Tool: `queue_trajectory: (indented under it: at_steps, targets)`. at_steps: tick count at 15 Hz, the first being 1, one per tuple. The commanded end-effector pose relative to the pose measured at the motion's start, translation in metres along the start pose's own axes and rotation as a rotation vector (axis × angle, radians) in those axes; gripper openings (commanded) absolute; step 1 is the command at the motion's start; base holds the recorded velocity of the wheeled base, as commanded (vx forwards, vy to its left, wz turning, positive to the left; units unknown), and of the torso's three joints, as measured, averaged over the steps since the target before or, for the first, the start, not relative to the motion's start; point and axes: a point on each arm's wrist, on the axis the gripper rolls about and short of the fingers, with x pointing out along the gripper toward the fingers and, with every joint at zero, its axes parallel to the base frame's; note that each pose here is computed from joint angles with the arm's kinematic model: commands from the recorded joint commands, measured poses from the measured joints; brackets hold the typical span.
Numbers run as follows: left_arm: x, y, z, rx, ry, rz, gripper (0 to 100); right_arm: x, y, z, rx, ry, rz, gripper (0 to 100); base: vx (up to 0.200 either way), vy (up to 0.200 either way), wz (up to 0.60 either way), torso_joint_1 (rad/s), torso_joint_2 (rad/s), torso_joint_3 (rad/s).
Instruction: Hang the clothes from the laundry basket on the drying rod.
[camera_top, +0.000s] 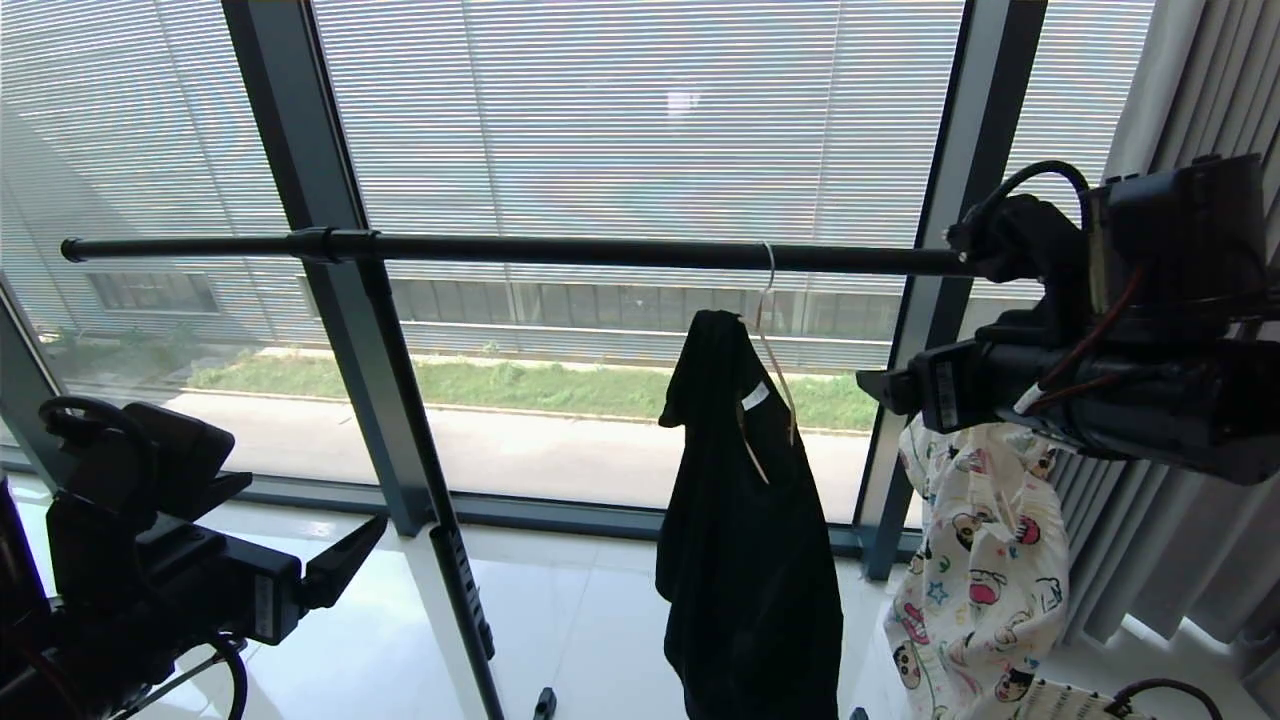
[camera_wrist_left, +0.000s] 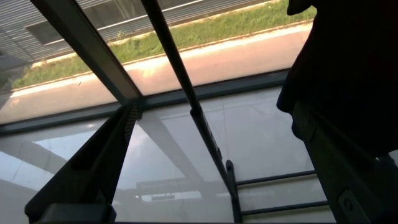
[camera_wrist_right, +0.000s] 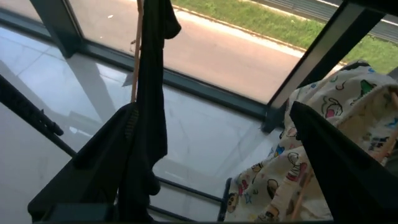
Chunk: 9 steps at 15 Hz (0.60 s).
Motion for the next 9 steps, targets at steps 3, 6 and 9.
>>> queue_trajectory:
  at_steps: [3, 6, 9]
  targets:
    - [0.002, 0.007, 0.003, -0.015, -0.02, 0.06, 100, -0.047, -0.056, -0.026, -0.132, 0.012, -0.154, 100, 0.0, 0.0, 0.0, 0.0, 0.0, 0.0]
    - [0.001, 0.01, 0.002, -0.018, 0.01, 0.182, 100, -0.067, -0.075, -0.04, -0.19, 0.015, -0.225, 100, 0.0, 0.0, 0.0, 0.0, 0.0, 0.0]
    - [0.0, 0.011, 0.005, -0.021, -0.017, 0.189, 100, -0.07, -0.084, -0.042, -0.169, 0.018, -0.272, 100, -0.133, 0.0, 0.0, 0.002, 0.0, 0.003]
